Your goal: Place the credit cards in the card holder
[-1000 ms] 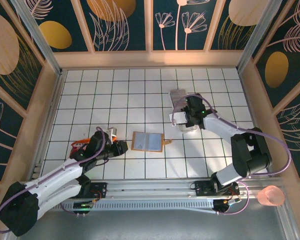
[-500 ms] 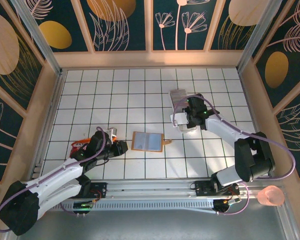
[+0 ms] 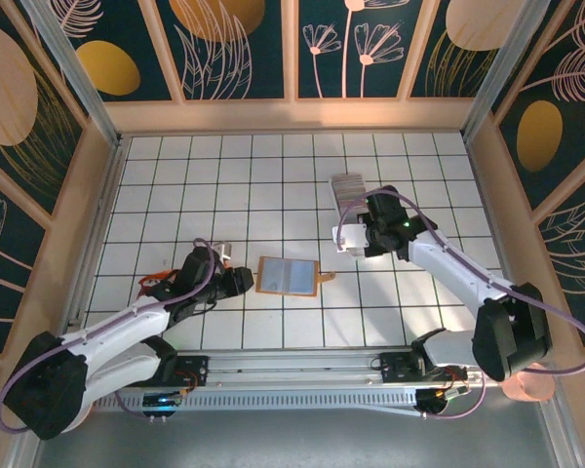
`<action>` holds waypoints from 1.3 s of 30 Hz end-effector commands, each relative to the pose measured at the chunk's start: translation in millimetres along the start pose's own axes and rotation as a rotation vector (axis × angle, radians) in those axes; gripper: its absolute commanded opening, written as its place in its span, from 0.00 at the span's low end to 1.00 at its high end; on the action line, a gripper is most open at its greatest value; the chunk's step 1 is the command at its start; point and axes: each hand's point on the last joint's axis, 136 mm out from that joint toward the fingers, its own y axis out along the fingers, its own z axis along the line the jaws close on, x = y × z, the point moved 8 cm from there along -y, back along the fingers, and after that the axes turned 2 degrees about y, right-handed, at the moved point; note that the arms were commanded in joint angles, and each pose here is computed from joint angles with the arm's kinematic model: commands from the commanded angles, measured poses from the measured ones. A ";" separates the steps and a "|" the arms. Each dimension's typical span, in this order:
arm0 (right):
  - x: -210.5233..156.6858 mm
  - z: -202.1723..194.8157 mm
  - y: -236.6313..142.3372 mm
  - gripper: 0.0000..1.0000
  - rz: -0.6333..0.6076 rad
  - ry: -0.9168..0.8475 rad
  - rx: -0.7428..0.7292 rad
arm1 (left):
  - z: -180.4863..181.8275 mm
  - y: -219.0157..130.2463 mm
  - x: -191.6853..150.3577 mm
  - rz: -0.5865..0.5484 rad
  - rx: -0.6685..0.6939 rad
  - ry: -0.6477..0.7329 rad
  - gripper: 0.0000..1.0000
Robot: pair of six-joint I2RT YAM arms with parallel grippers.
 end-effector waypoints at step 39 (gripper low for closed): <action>126.0 52.3 23.0 0.00 -0.457 1.989 0.438 | -12.5 44.1 -26.7 0.173 -0.040 -0.011 0.27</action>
